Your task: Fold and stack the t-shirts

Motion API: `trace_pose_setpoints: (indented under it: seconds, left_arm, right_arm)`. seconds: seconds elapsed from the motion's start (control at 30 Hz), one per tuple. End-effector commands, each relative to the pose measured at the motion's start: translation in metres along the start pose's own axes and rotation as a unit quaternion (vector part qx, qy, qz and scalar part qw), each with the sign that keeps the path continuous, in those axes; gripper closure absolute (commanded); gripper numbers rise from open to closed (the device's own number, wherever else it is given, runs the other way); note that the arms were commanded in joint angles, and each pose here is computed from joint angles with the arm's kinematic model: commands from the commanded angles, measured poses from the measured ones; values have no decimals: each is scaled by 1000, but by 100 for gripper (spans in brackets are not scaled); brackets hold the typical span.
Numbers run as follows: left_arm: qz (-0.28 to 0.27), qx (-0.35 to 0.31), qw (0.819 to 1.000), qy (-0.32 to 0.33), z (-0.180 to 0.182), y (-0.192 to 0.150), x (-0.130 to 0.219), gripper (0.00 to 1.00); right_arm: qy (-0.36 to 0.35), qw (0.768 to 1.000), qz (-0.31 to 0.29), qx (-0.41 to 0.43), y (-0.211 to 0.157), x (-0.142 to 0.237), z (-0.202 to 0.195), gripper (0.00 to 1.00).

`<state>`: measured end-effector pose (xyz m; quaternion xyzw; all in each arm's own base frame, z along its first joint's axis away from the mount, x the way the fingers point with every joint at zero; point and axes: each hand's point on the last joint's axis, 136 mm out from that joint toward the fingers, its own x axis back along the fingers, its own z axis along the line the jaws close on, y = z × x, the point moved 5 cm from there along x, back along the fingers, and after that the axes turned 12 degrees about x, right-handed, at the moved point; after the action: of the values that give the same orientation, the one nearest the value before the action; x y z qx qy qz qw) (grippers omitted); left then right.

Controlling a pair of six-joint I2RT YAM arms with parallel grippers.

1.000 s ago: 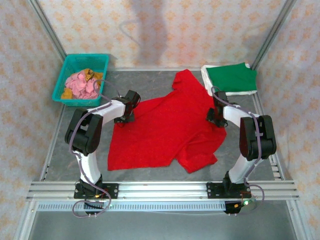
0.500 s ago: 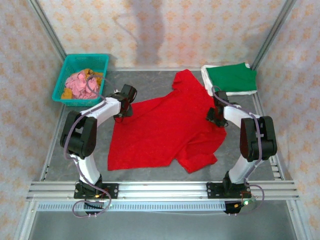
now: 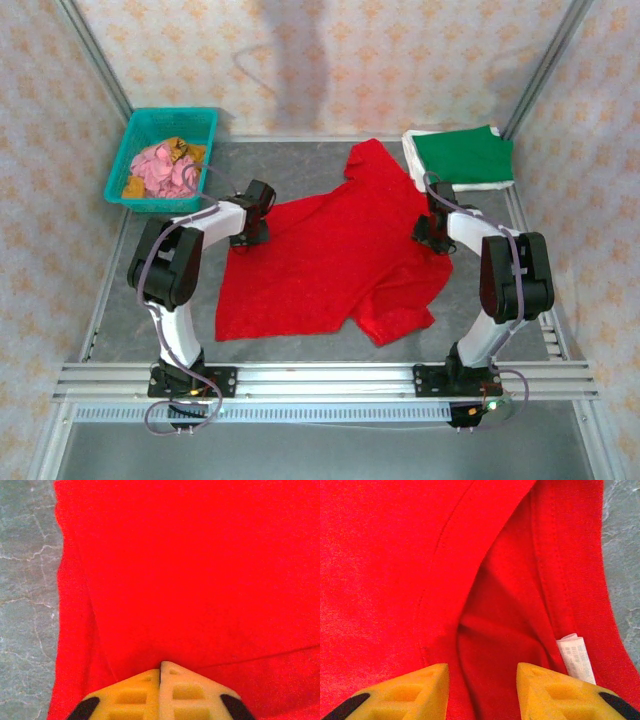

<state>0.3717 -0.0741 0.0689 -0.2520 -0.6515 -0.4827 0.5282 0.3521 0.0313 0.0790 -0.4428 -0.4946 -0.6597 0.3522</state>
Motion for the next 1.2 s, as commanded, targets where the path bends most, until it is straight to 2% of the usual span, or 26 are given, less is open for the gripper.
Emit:
trace_pose_setpoints:
  seconds: [0.0,0.5,0.7,0.93,0.97,1.0,1.07,1.17]
  left_arm:
    - [-16,6,1000,8,1,7,2,100]
    - [-77,55,995,5,12,50,40,100]
    - [-110,87,990,-1,10,96,48,100]
    - [-135,143,979,58,28,171,24,100]
    - [-135,145,978,70,30,180,20,92]
    - [-135,144,977,80,30,186,18,76]
    - [-139,145,975,98,30,196,16,60]
    - [-148,148,975,77,23,204,27,47]
  right_arm:
    - [2,1000,-12,1,6,14,2,60]
    - [-2,1000,-15,1,6,16,0,60]
    - [-3,1000,-16,1,8,16,1,60]
    - [-8,1000,-20,-1,13,20,1,60]
    - [-9,1000,-21,-1,14,21,1,60]
    - [-9,1000,-21,-1,14,23,1,60]
    - [-10,1000,-25,-2,15,27,1,59]
    - [-16,999,-28,0,17,33,0,58]
